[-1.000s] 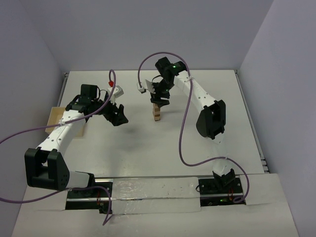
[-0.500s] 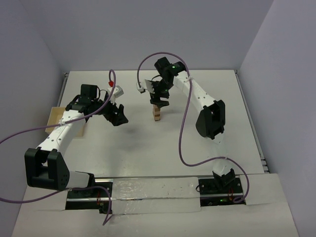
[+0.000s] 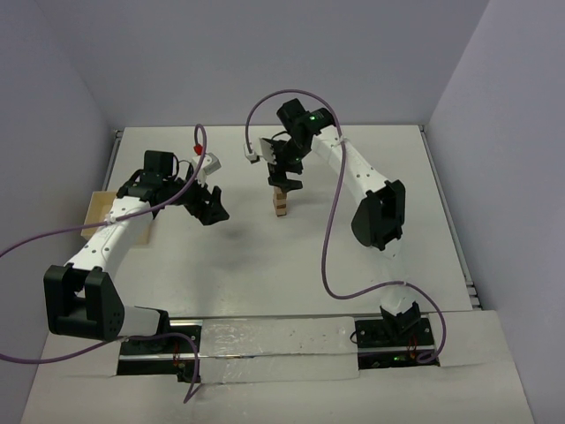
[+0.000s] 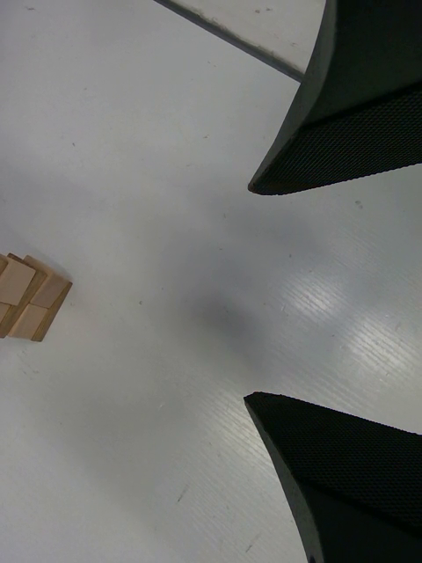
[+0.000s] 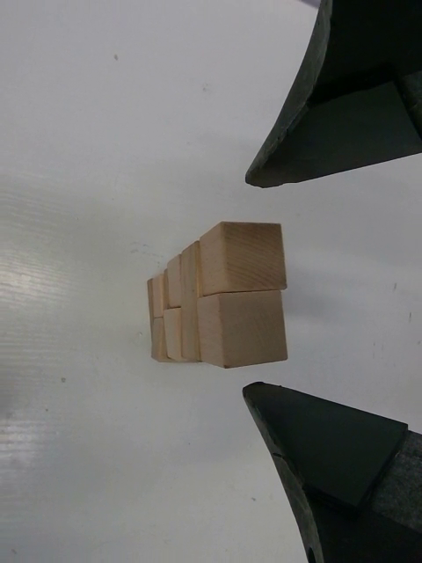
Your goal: Build the wood block tower
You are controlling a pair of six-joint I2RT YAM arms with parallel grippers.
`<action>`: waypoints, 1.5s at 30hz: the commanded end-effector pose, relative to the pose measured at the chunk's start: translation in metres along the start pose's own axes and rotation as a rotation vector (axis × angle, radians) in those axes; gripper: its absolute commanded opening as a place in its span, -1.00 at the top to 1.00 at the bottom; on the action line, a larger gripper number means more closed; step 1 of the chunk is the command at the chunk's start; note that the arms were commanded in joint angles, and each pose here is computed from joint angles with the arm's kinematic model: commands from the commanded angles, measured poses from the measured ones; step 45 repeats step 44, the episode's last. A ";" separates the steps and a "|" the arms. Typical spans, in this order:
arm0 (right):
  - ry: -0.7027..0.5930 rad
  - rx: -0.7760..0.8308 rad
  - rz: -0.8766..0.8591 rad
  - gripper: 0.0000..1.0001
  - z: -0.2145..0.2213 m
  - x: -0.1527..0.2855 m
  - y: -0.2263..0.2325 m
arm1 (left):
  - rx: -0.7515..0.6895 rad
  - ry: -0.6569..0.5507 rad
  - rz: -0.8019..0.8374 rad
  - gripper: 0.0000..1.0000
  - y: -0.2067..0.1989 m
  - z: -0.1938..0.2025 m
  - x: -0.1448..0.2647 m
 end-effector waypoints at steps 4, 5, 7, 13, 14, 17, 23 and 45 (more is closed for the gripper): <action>-0.197 0.094 0.198 -0.99 -0.068 0.113 0.023 | -0.046 -0.088 -0.059 -0.98 -0.001 -0.036 0.022; -0.218 0.083 0.215 -0.99 -0.072 0.122 0.026 | -0.040 -0.090 -0.092 -0.98 0.002 -0.038 0.024; -0.260 0.061 0.248 -0.99 -0.078 0.140 0.032 | -0.023 -0.100 -0.146 -0.98 0.006 -0.042 0.027; -0.444 -0.221 0.462 -0.99 -0.063 0.200 0.031 | 0.066 -0.155 -0.340 -0.98 0.018 -0.056 0.042; -0.478 -0.291 0.517 -0.99 -0.056 0.210 0.032 | 0.080 -0.161 -0.362 -0.99 0.019 -0.056 0.044; -0.463 -0.576 0.595 -0.99 -0.005 0.201 0.038 | 0.157 -0.155 -0.420 -0.98 0.024 -0.052 0.044; -0.467 -1.009 0.839 -0.99 0.087 0.155 0.079 | 0.228 -0.116 -0.495 -0.99 0.039 -0.039 0.040; -0.584 -1.200 1.131 -0.99 0.127 0.149 0.125 | 0.290 -0.199 -0.732 -0.99 0.041 -0.007 0.071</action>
Point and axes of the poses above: each gripper's point midway between its finger pads, its own x axis back along the fingers, its own y axis along the line the jaws close on, z = x × y, the point moved 6 cm from there along x, back along the fingers, and after that the axes turned 5 degrees about -x, right-handed, at the moved point
